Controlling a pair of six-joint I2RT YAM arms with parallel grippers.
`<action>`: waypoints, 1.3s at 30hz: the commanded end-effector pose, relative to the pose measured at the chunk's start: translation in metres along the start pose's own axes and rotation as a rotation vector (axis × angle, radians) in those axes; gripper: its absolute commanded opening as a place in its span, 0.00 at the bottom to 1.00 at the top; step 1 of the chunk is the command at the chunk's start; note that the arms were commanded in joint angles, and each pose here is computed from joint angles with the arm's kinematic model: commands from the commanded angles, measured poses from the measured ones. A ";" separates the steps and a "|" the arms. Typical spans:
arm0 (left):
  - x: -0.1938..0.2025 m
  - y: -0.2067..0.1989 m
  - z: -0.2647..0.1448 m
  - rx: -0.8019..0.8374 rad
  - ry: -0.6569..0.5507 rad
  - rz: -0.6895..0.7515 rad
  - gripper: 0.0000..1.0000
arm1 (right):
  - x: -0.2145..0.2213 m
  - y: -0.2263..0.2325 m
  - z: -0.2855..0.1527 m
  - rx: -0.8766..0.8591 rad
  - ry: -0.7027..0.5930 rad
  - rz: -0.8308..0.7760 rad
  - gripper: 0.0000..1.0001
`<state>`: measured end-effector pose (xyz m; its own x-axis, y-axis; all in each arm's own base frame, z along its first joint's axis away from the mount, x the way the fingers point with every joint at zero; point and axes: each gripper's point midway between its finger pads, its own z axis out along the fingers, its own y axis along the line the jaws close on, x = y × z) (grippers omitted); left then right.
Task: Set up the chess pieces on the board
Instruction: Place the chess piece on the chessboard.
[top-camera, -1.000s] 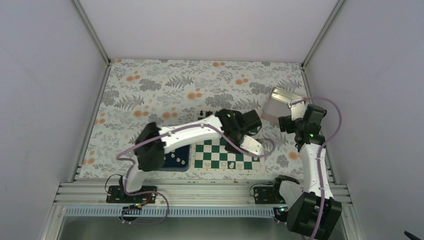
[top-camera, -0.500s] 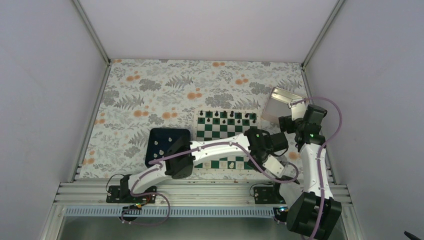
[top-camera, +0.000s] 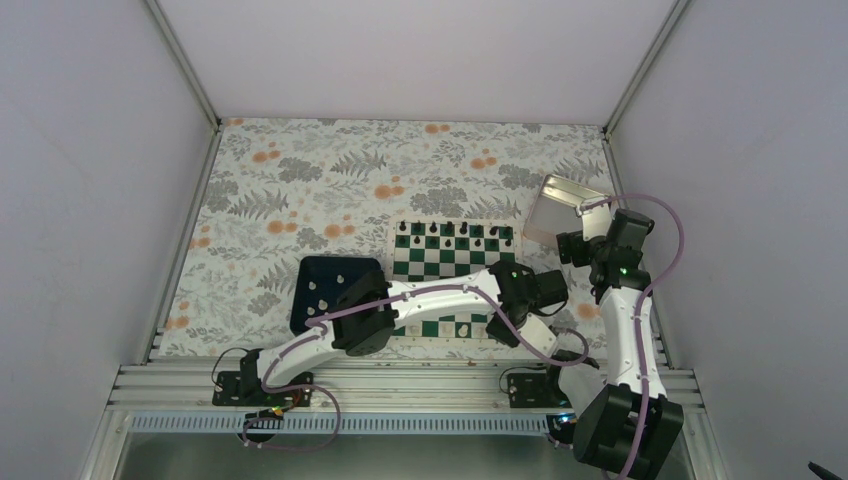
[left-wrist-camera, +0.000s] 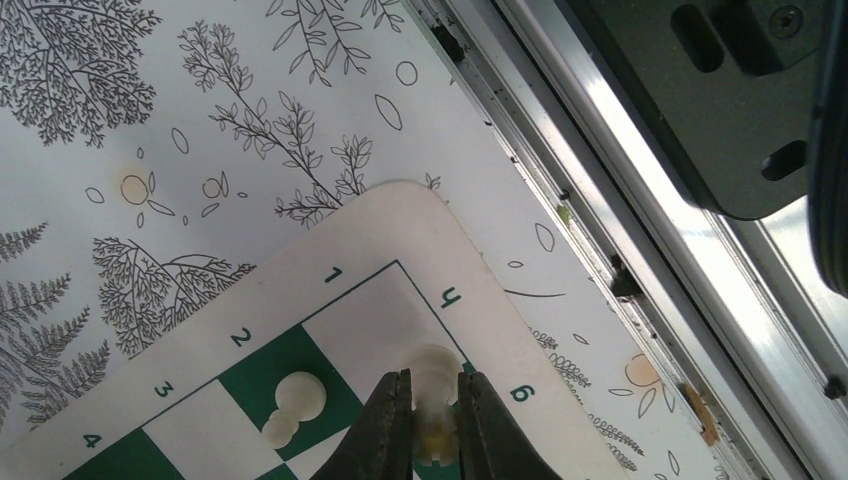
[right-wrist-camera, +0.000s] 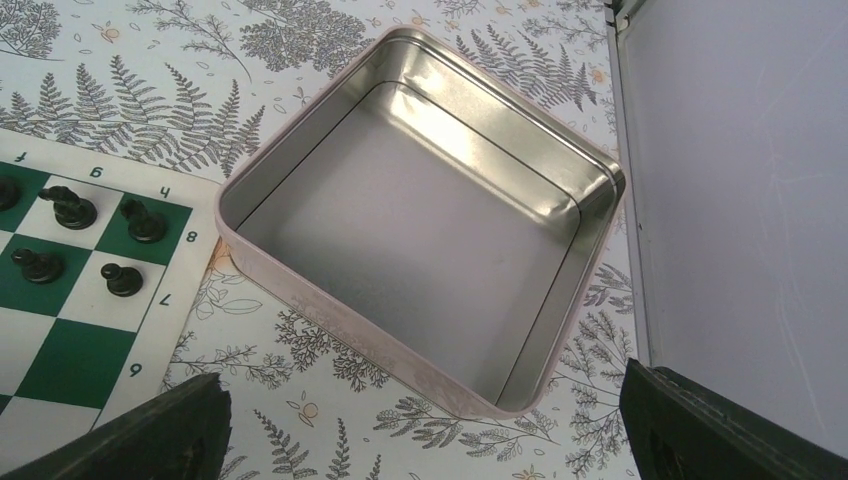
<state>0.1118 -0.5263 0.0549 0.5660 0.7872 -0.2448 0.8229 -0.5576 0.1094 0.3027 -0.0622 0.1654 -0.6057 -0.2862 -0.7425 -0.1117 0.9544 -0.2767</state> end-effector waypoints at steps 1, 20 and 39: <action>0.002 0.007 0.002 -0.013 -0.010 0.004 0.08 | -0.007 -0.005 -0.004 0.010 -0.031 0.007 1.00; 0.003 0.012 0.017 0.001 -0.007 0.014 0.08 | -0.007 -0.004 -0.004 0.005 -0.032 0.006 1.00; 0.005 0.009 0.025 0.018 0.005 0.019 0.17 | -0.007 -0.003 -0.005 0.000 -0.034 0.004 1.00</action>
<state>0.1223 -0.5321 0.0411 0.5704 0.7834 -0.2467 0.8197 -0.5621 0.1101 0.3029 -0.0606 0.1658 -0.6015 -0.2872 -0.7454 -0.1189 0.9549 -0.2719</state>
